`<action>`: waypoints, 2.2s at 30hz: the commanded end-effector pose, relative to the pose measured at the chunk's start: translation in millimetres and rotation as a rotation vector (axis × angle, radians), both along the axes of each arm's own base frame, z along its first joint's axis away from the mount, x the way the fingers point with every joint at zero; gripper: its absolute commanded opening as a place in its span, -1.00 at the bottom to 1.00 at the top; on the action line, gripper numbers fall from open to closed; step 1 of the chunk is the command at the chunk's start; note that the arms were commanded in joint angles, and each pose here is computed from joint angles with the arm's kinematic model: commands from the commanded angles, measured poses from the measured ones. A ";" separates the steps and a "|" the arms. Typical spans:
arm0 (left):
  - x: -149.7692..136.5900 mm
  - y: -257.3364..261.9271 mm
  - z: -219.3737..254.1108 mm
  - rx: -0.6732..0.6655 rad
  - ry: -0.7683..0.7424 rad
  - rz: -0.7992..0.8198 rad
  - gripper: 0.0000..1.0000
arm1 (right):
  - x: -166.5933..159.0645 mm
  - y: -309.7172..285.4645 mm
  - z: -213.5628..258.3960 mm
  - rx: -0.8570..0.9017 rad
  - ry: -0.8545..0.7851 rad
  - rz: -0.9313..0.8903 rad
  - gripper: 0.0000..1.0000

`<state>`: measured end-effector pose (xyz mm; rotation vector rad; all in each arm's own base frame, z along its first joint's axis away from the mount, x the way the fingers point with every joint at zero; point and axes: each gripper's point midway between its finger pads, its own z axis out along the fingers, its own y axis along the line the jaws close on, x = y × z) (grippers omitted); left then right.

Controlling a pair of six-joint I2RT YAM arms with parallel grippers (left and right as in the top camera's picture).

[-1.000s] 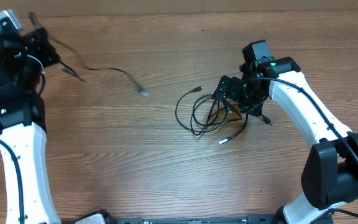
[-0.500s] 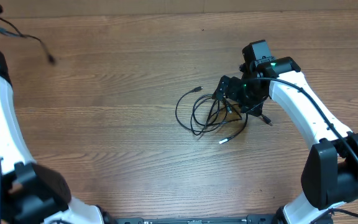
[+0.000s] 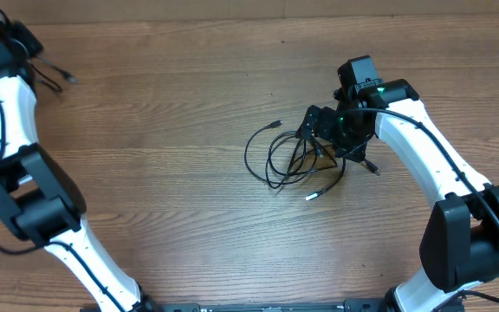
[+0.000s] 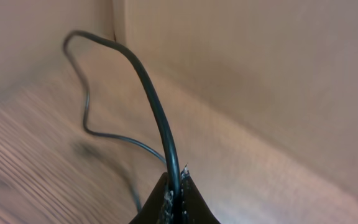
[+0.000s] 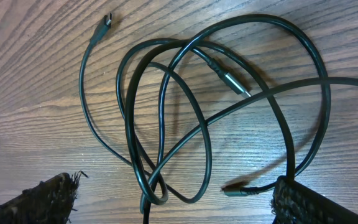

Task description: Untangle cables

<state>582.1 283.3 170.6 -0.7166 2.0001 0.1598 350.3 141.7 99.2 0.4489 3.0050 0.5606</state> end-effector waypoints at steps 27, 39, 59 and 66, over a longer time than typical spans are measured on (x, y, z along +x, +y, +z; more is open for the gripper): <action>-105.4 -12.8 117.6 -0.258 0.017 0.442 0.99 | 6.4 -1.0 4.9 -0.006 -0.026 0.000 1.00; -100.2 -122.9 79.5 -0.694 0.200 0.089 0.99 | 6.4 -1.0 4.9 -0.006 -0.026 0.000 1.00; -112.2 -252.9 60.8 -0.725 0.449 -0.133 1.00 | 6.4 -1.0 4.9 -0.006 -0.026 0.000 1.00; -120.5 -265.5 56.8 -0.725 0.497 -0.144 1.00 | 6.4 -1.0 4.9 -0.006 -0.026 0.000 1.00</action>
